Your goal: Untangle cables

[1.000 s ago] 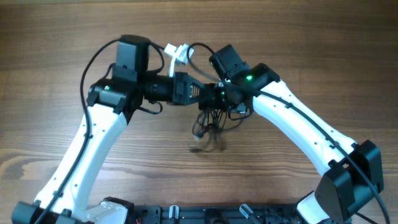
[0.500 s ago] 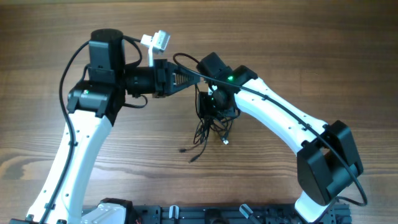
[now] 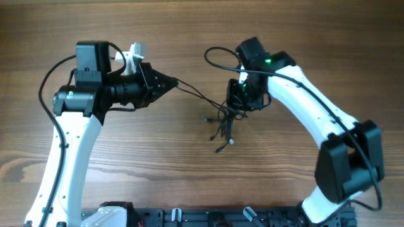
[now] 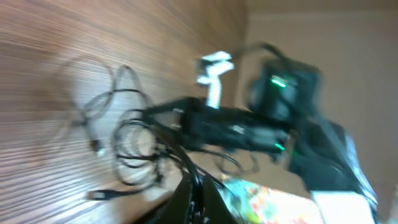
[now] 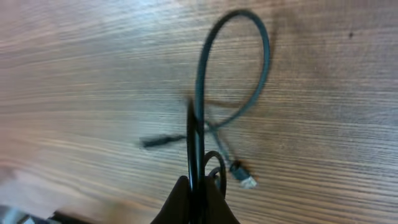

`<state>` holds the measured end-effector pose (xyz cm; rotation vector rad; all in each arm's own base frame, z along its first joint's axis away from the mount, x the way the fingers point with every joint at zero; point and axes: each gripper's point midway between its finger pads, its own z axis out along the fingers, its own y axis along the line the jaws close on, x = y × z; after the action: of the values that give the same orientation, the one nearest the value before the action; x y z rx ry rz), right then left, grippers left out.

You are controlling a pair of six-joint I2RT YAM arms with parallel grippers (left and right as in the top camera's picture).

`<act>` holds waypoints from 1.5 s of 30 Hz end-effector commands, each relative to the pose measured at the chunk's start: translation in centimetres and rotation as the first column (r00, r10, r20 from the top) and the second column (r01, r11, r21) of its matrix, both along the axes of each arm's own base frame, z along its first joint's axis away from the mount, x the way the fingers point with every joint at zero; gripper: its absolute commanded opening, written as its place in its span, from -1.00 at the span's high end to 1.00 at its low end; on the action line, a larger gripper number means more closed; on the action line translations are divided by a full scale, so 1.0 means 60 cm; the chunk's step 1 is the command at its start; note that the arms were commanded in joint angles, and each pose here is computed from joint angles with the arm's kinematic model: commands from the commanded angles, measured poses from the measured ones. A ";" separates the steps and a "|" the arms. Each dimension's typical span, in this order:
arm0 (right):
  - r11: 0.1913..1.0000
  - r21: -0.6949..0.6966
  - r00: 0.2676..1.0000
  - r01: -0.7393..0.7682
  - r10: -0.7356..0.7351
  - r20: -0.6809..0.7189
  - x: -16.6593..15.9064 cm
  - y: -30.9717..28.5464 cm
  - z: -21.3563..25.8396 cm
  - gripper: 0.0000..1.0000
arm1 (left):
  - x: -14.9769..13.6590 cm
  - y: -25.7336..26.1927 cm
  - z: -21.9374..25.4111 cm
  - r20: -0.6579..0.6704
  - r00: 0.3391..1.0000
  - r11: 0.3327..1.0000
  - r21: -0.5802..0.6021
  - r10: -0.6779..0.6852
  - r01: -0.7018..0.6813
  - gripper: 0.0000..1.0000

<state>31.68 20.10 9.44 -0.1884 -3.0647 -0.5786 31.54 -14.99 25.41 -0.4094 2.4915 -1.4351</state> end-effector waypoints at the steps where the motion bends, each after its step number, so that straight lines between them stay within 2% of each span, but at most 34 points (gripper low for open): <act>1: 0.994 0.095 0.988 -0.051 0.036 0.152 0.002 0.011 0.090 0.92 | 0.012 0.043 -0.007 0.017 0.992 0.983 0.137 0.123 -0.124 0.92; 3: 0.991 0.129 0.975 -0.040 0.011 0.221 0.004 0.012 0.131 0.92 | 0.010 0.053 -0.019 -0.005 0.989 0.973 0.179 0.151 -0.148 0.92; 7: 0.978 0.180 0.926 0.103 -0.160 0.342 0.011 -0.011 0.218 0.89 | 0.002 0.074 -0.045 -0.050 0.978 0.947 0.264 0.204 -0.184 0.92; 8: 0.976 0.199 0.909 0.090 -0.162 0.383 0.012 -0.011 0.240 0.79 | 0.001 0.078 -0.050 -0.059 0.975 0.942 0.279 0.213 -0.189 0.92; 10: 0.970 0.237 0.881 0.062 -0.165 0.444 0.008 -0.011 0.277 0.45 | -0.002 0.084 -0.058 -0.070 0.972 0.934 0.300 0.226 -0.195 0.92; 12: 0.962 0.270 0.864 0.031 -0.162 0.477 0.000 -0.007 0.303 0.29 | -0.003 0.086 -0.064 -0.075 0.970 0.930 0.309 0.231 -0.197 0.92; 15: 0.946 0.317 0.841 -0.073 -0.112 0.529 -0.014 0.009 0.337 0.28 | -0.004 0.089 -0.071 -0.082 0.968 0.926 0.321 0.237 -0.200 0.92; 17: 0.945 0.319 0.837 -0.074 -0.115 0.534 -0.016 0.008 0.341 0.45 | -0.004 0.090 -0.075 -0.085 0.967 0.924 0.326 0.240 -0.201 0.92; 22: 0.959 0.282 0.850 -0.036 -0.119 0.514 -0.013 -0.002 0.321 0.61 | -0.005 0.091 -0.080 -0.091 0.966 0.922 0.331 0.243 -0.200 0.92; 28: 0.975 0.221 0.902 0.010 -0.104 0.418 -0.023 -0.012 0.270 0.59 | -0.004 0.084 -0.080 -0.100 0.969 0.933 0.308 0.224 -0.184 0.92; 29: 0.978 0.209 0.913 0.015 -0.099 0.395 -0.023 -0.012 0.258 0.58 | -0.005 0.070 -0.069 -0.073 0.984 0.953 0.269 0.165 -0.140 0.92; 31: 0.982 0.190 0.930 0.024 -0.091 0.357 -0.023 -0.012 0.237 0.49 | -0.012 0.021 -0.020 0.077 0.996 0.992 0.121 -0.050 0.041 0.92; 33: 0.984 0.176 0.944 0.027 -0.083 0.321 -0.023 -0.009 0.219 0.36 | -0.027 -0.017 0.038 0.242 0.950 0.978 -0.019 -0.196 0.206 0.92; 35: 0.987 0.161 0.958 0.024 -0.069 0.278 -0.023 -0.003 0.196 0.26 | -0.026 -0.025 0.063 0.314 0.923 0.966 -0.058 -0.221 0.251 0.92; 39: 0.984 0.172 0.978 -0.055 0.019 0.206 -0.030 0.035 0.154 0.17 | -0.002 -0.005 0.031 0.223 0.967 0.992 0.017 -0.125 0.124 0.92; 42: 0.982 0.160 0.984 -0.095 0.069 0.164 -0.031 0.066 0.115 0.17 | -0.005 0.010 0.003 0.148 0.985 0.994 0.080 -0.083 0.071 0.92; 45: 0.987 0.148 0.995 -0.061 0.048 0.093 -0.029 0.086 0.073 0.17 | -0.010 0.019 -0.015 0.100 0.993 0.992 0.121 -0.058 0.046 0.92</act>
<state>30.48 23.83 16.69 -0.0507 -3.1637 -0.8740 30.87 -14.71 25.39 -0.2008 2.4735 -1.3772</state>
